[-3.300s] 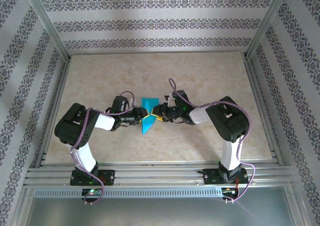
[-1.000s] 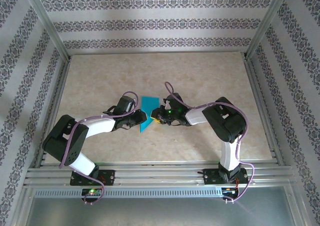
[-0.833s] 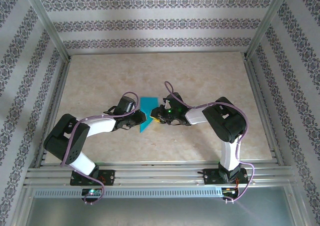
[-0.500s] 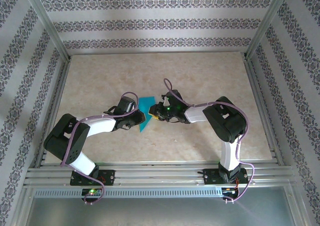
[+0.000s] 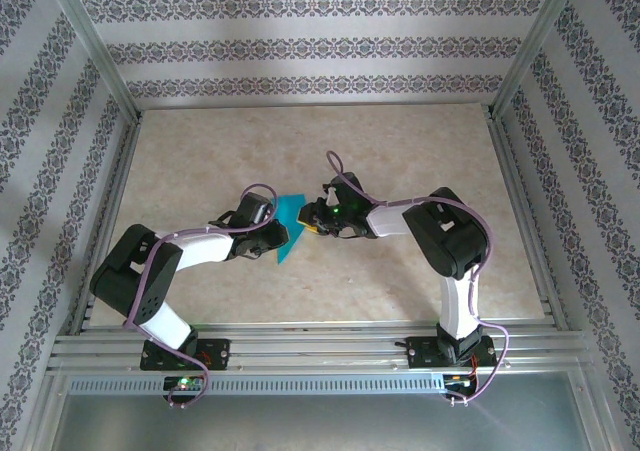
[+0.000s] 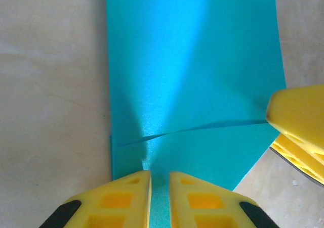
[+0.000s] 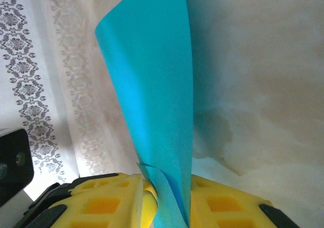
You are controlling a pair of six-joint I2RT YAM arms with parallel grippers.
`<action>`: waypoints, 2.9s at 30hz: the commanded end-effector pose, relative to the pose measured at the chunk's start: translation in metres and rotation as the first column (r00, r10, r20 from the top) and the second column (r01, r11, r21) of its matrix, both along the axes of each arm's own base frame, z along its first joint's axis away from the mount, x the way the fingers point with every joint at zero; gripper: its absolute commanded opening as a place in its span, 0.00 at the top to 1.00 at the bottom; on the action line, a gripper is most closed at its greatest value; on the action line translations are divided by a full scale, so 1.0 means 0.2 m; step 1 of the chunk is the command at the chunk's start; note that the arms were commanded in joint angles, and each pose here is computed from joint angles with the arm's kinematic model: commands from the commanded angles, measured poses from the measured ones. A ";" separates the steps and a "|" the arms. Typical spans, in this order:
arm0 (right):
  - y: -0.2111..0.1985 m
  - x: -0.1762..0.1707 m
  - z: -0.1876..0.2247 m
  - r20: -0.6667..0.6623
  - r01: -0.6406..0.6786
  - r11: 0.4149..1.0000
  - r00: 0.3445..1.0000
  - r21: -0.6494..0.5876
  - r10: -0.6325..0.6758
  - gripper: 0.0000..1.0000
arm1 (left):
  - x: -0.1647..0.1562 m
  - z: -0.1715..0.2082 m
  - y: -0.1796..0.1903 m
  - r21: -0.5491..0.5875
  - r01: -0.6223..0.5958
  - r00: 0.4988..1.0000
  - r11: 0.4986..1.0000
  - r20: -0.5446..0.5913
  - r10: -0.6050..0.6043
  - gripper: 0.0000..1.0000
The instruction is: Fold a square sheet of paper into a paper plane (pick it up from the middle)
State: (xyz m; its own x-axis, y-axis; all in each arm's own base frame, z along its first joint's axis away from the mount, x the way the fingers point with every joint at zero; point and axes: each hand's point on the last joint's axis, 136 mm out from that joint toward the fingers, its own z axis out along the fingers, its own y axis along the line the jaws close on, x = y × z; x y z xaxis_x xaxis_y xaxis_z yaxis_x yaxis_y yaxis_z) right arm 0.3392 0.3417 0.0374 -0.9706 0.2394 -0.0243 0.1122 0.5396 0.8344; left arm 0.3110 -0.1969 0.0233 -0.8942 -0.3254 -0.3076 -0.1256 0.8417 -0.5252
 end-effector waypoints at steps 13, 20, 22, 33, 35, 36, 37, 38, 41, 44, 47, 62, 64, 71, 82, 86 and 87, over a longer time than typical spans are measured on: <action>-0.45 0.10 0.14 0.195 0.180 0.961 0.971 -0.211 -0.139 0.59 | -0.10 -0.07 -0.13 0.012 0.358 0.931 0.933 -0.071 -0.357 0.83; -0.39 0.07 0.21 0.237 0.097 0.977 0.970 -0.190 -0.050 0.64 | -0.17 -0.05 -0.23 -0.035 0.524 0.850 0.851 -0.051 -0.525 0.84; -0.33 0.06 0.19 0.220 0.058 0.982 0.975 -0.177 -0.018 0.68 | -0.17 -0.05 -0.24 -0.044 0.545 0.836 0.837 -0.040 -0.547 0.84; -0.07 0.09 0.08 0.134 -0.063 0.992 0.988 -0.109 0.077 0.81 | -0.17 -0.07 -0.24 -0.027 0.571 0.820 0.821 -0.045 -0.571 0.84; -0.05 0.09 0.05 0.116 -0.067 0.992 0.990 -0.105 0.079 0.81 | -0.16 -0.07 -0.24 -0.023 0.561 0.826 0.827 -0.043 -0.562 0.85; -0.04 0.09 0.03 0.109 -0.069 0.992 0.991 -0.102 0.080 0.81 | -0.16 -0.07 -0.24 -0.023 0.558 0.829 0.830 -0.039 -0.558 0.85; -0.04 0.09 0.01 0.098 -0.066 0.992 0.992 -0.105 0.076 0.81 | -0.15 -0.07 -0.24 -0.023 0.554 0.831 0.832 -0.037 -0.554 0.84; -0.05 0.09 0.00 0.087 -0.059 0.992 0.994 -0.110 0.069 0.82 | -0.15 -0.06 -0.24 -0.019 0.549 0.835 0.836 -0.029 -0.549 0.84; -0.09 0.09 -0.08 0.042 -0.031 0.989 0.998 -0.142 0.038 0.83 | -0.13 -0.03 -0.23 -0.008 0.532 0.846 0.846 -0.005 -0.532 0.83; -0.14 0.09 -0.14 0.009 -0.008 0.985 1.000 -0.175 0.010 0.83 | -0.12 0.05 -0.22 0.007 0.511 0.858 0.860 0.049 -0.511 0.78; -0.16 0.09 -0.18 -0.015 -0.001 0.978 1.000 -0.208 -0.002 0.83 | -0.11 0.14 -0.21 0.032 0.501 0.856 0.865 0.127 -0.500 0.68; -0.22 0.04 -0.26 -0.121 -0.004 0.968 0.992 -0.251 -0.027 0.83 | -0.30 0.22 -0.31 0.561 0.656 0.457 0.504 0.236 -0.857 0.41; -0.22 0.04 -0.26 -0.133 -0.004 0.970 0.991 -0.245 -0.030 0.83 | -0.30 0.20 -0.34 0.583 0.668 0.412 0.462 0.227 -0.882 0.41; -0.25 0.04 -0.27 -0.155 0.004 0.971 0.987 -0.239 -0.042 0.83 | -0.25 0.21 -0.32 0.713 0.636 0.360 0.295 0.064 -0.931 0.39; -0.27 0.06 -0.27 -0.177 0.027 0.975 0.982 -0.220 -0.067 0.82 | -0.28 0.14 -0.34 0.692 0.696 0.275 0.189 -0.014 -0.961 0.31; -0.28 0.06 -0.28 -0.192 0.034 0.976 0.978 -0.216 -0.077 0.82 | -0.24 0.09 -0.33 0.722 0.675 0.271 0.152 -0.051 -0.961 0.31; -0.28 0.06 -0.28 -0.196 0.038 0.976 0.977 -0.213 -0.081 0.82 | -0.23 0.08 -0.34 0.728 0.670 0.271 0.144 -0.060 -0.961 0.31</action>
